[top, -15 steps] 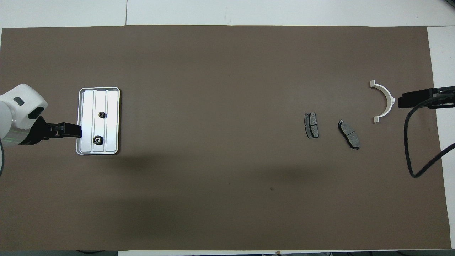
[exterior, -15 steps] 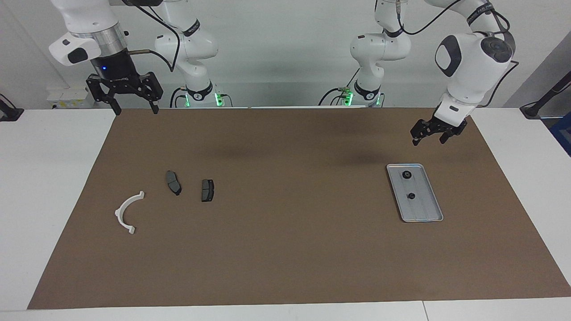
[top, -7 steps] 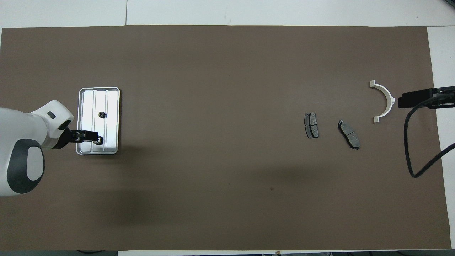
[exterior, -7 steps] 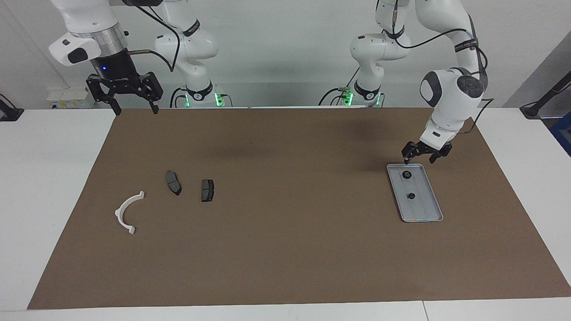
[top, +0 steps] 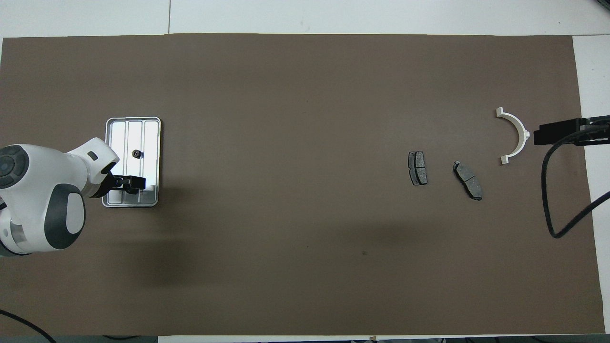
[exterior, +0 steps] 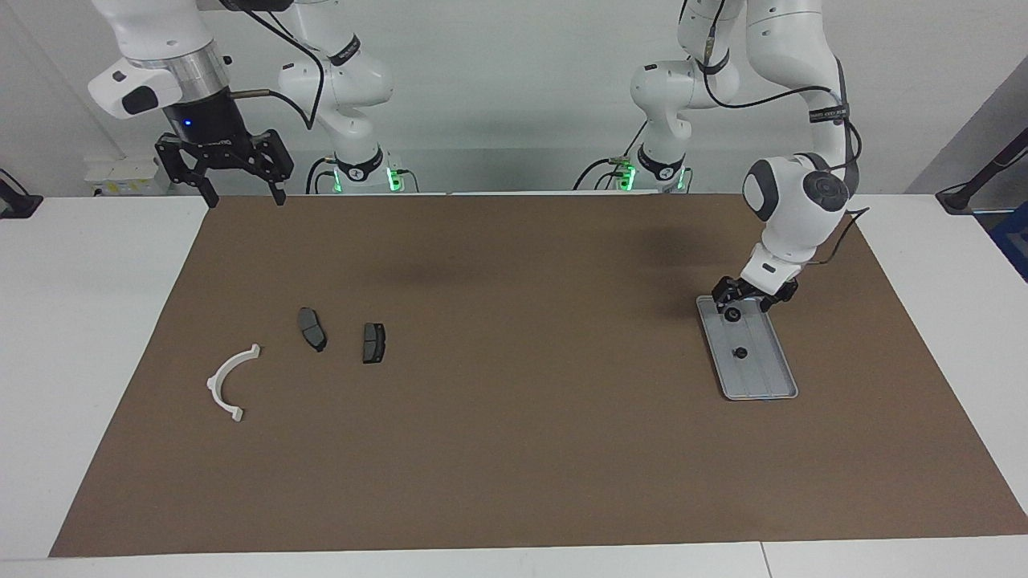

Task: Place bearing gear from tray to pile
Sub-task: 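Reach the left gripper into the silver tray and grasp a black bearing, then lift the bearing with the left gripper and set it mid-table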

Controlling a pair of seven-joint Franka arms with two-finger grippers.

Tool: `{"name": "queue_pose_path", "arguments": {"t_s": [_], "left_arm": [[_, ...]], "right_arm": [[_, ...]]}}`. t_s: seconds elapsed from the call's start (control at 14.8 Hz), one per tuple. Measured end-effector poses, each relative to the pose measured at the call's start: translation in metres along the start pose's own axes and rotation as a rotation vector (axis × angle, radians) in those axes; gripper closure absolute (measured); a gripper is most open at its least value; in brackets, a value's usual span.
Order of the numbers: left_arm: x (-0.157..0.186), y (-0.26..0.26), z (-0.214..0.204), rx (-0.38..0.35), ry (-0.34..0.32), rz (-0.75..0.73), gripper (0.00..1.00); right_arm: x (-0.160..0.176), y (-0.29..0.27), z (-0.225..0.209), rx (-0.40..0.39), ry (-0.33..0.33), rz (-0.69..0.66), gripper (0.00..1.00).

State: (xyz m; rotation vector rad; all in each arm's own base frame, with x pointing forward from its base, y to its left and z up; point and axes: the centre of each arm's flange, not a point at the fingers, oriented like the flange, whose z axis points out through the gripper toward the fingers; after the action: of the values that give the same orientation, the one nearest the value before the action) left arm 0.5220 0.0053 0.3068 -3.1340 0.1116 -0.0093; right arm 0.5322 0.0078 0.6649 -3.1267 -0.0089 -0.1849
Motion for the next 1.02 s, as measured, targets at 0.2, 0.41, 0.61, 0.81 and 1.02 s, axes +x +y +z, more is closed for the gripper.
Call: {"name": "queue_pose_path", "arguments": {"t_s": [0.2, 0.41, 0.61, 0.81, 1.02], "left_arm": [[0.0007, 0.0067, 0.0097, 0.0, -0.011, 0.013, 0.02], [0.0009, 0.0093, 0.0101, 0.0, -0.012, 0.018, 0.1], [-0.0003, 0.009, 0.0111, -0.001, -0.022, 0.018, 0.2], [-0.0027, 0.0052, 0.0127, -0.002, -0.041, 0.027, 0.2], [-0.0048, 0.0011, 0.0137, -0.004, -0.057, 0.033, 0.21]], "right_arm": [[0.0, 0.0, 0.0, 0.0, 0.0, 0.0, 0.0], [0.0, 0.0, 0.0, 0.0, 0.0, 0.0, 0.0], [0.0, 0.0, 0.0, 0.0, 0.0, 0.0, 0.0], [0.0, 0.0, 0.0, 0.0, 0.0, 0.0, 0.0], [0.0, 0.0, 0.0, 0.0, 0.0, 0.0, 0.0]]}}
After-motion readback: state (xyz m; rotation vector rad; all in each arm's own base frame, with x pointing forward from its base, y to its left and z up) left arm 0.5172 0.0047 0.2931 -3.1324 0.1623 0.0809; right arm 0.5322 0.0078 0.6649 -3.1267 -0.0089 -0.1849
